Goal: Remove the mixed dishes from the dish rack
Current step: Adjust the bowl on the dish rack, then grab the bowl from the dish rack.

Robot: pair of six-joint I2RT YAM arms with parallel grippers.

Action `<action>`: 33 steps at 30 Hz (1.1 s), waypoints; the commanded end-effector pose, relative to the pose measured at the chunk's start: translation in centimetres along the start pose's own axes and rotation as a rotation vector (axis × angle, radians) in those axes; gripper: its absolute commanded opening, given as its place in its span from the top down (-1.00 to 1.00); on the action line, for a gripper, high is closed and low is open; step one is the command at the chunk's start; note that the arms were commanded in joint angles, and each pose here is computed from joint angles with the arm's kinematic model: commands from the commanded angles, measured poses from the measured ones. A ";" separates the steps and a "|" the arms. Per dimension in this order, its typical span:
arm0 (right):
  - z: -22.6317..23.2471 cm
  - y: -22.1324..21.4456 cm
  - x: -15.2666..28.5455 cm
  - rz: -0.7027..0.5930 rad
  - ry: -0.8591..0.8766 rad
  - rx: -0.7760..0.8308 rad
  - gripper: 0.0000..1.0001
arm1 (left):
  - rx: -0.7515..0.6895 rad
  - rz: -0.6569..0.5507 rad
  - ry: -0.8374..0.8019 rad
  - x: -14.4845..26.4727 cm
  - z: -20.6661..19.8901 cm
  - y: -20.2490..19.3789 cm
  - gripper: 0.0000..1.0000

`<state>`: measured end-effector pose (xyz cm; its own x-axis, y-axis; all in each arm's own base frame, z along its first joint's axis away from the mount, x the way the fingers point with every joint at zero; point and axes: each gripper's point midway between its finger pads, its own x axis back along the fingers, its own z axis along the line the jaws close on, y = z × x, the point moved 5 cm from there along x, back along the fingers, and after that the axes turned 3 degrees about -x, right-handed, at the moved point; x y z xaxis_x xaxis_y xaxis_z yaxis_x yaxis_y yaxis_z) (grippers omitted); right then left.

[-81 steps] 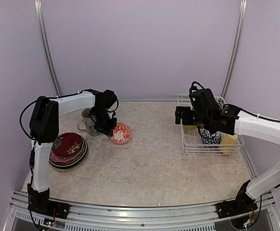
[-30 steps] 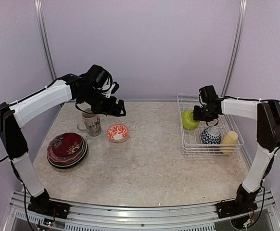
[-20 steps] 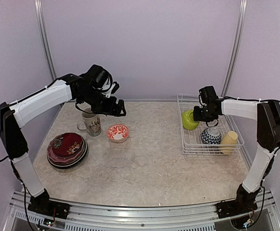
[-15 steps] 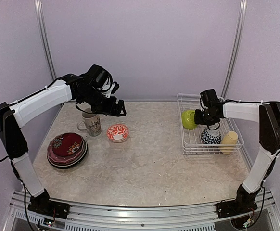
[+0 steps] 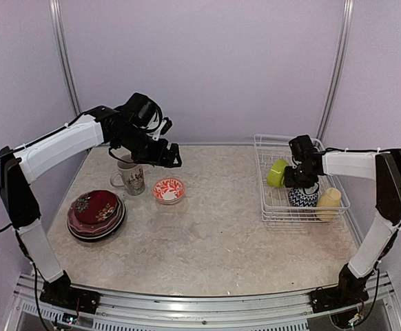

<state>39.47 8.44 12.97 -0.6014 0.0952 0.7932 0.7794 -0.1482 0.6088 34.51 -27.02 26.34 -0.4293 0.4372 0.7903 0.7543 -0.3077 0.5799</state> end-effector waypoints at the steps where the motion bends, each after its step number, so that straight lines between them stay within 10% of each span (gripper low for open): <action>1: -1.9 -1.7 0.3 0.071 -0.101 0.011 0.12 | -0.030 0.004 0.005 -0.4 -0.5 -0.3 -0.91; 8: -1.9 -0.3 5.1 -0.024 -0.065 -0.033 0.02 | -0.043 0.001 0.014 -0.2 -0.7 -0.3 -0.91; 19: 0.9 0.8 8.2 -0.164 0.260 -0.233 -0.78 | -0.045 -0.020 -0.001 0.8 -1.0 0.0 -0.92; 33: -0.3 -0.5 4.3 -0.033 0.026 -0.162 -0.27 | -0.052 -0.033 -0.028 1.5 -1.9 0.0 -0.94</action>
<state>36.57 9.22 16.67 -0.6633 0.0029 0.7484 0.7061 -0.3289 0.6271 33.73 -27.90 26.47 -0.4267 0.4418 0.7891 0.7397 -0.3316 0.5856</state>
